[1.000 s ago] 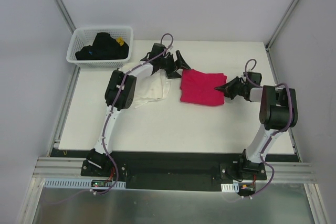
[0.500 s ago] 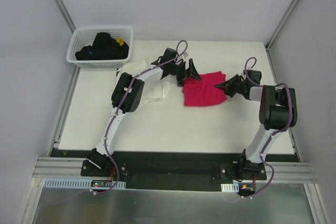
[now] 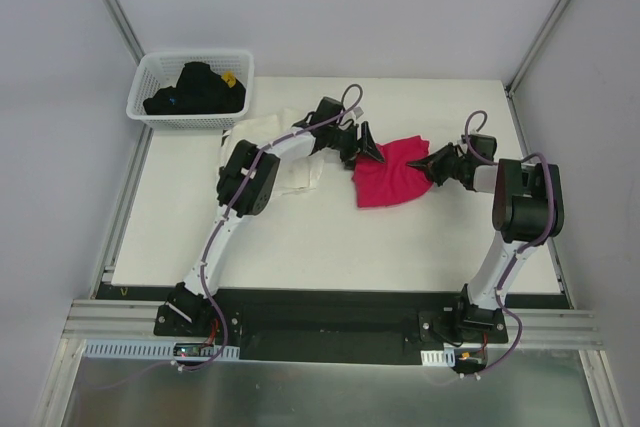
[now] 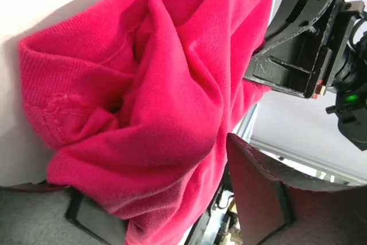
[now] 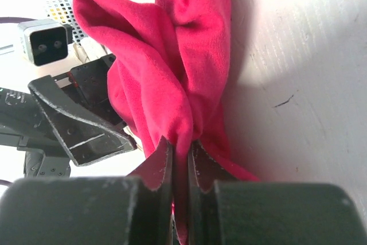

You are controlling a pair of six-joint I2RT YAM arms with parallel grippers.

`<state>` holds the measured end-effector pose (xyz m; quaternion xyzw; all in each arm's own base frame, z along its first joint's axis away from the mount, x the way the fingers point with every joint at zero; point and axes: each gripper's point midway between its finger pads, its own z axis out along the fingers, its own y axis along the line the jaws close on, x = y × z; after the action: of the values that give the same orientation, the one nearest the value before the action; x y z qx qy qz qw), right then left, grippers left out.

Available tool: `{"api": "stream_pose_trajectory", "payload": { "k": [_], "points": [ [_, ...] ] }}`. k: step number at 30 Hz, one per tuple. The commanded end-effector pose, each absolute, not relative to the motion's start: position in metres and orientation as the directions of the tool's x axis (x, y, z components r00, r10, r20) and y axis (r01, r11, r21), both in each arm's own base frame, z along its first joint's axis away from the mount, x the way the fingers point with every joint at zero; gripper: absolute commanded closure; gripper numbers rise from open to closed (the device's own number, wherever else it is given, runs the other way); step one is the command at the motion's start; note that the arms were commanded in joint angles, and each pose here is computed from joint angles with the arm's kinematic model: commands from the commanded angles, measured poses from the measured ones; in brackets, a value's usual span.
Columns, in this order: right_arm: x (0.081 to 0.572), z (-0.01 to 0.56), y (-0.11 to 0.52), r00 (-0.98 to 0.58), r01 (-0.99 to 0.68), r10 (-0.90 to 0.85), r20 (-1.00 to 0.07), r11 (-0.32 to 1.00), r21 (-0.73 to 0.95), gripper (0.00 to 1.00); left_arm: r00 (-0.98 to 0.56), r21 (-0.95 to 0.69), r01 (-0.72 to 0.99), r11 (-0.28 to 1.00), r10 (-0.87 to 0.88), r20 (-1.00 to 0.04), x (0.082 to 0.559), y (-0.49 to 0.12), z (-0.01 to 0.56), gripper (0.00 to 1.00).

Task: Fold and stack the t-shirts
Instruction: Put the neatly folded tshirt into the corner of the board with both arms

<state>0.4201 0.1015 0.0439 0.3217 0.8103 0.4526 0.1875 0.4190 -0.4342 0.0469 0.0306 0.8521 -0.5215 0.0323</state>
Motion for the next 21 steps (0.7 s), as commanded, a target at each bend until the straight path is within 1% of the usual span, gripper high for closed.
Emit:
{"api": "stream_pose_trajectory", "payload": {
  "k": [1, 2, 4, 5, 6, 7, 9, 17, 21],
  "points": [
    [0.431, 0.064, 0.099, -0.723, 0.287, 0.689, -0.054, 0.37, 0.883, 0.99, -0.999, -0.839, -0.001, 0.545, 0.034, 0.023, 0.401, -0.426, -0.007, 0.42],
    [0.431, 0.065, 0.098, -0.722, 0.283, 0.689, -0.059, 0.372, 0.884, 0.99, -0.999, -0.838, -0.008, 0.546, 0.027, 0.027, 0.403, -0.424, -0.008, 0.45],
    [0.43, 0.066, 0.097, -0.719, 0.287, 0.693, -0.057, 0.37, 0.884, 0.99, -0.999, -0.838, -0.015, 0.546, 0.027, 0.035, 0.403, -0.421, -0.011, 0.56],
    [0.431, 0.066, 0.097, -0.718, 0.285, 0.694, -0.06, 0.371, 0.884, 0.99, -0.999, -0.84, -0.014, 0.543, 0.025, 0.033, 0.405, -0.42, -0.011, 0.65],
    [0.43, 0.065, 0.096, -0.717, 0.288, 0.695, -0.059, 0.372, 0.882, 0.99, -0.999, -0.841, -0.008, 0.541, 0.03, 0.029, 0.405, -0.419, -0.011, 0.71],
    [0.431, 0.064, 0.096, -0.715, 0.29, 0.697, -0.059, 0.372, 0.882, 0.99, -0.999, -0.838, -0.004, 0.546, 0.028, 0.023, 0.405, -0.418, -0.01, 0.82],
    [0.432, 0.063, 0.096, -0.713, 0.293, 0.699, -0.055, 0.369, 0.882, 0.99, -1.0, -0.83, 0.001, 0.557, 0.02, 0.013, 0.405, -0.415, -0.01, 1.0],
    [0.428, 0.063, 0.1, -0.718, 0.286, 0.694, -0.057, 0.368, 0.884, 0.99, -0.995, -0.801, 0.06, 0.595, -0.032, -0.099, 0.42, -0.404, 0.019, 1.0],
    [0.426, 0.063, 0.117, -0.743, 0.277, 0.667, -0.056, 0.382, 0.882, 0.99, -0.991, -0.797, 0.067, 0.601, -0.055, -0.124, 0.426, -0.398, 0.03, 1.0]
  ]
}}
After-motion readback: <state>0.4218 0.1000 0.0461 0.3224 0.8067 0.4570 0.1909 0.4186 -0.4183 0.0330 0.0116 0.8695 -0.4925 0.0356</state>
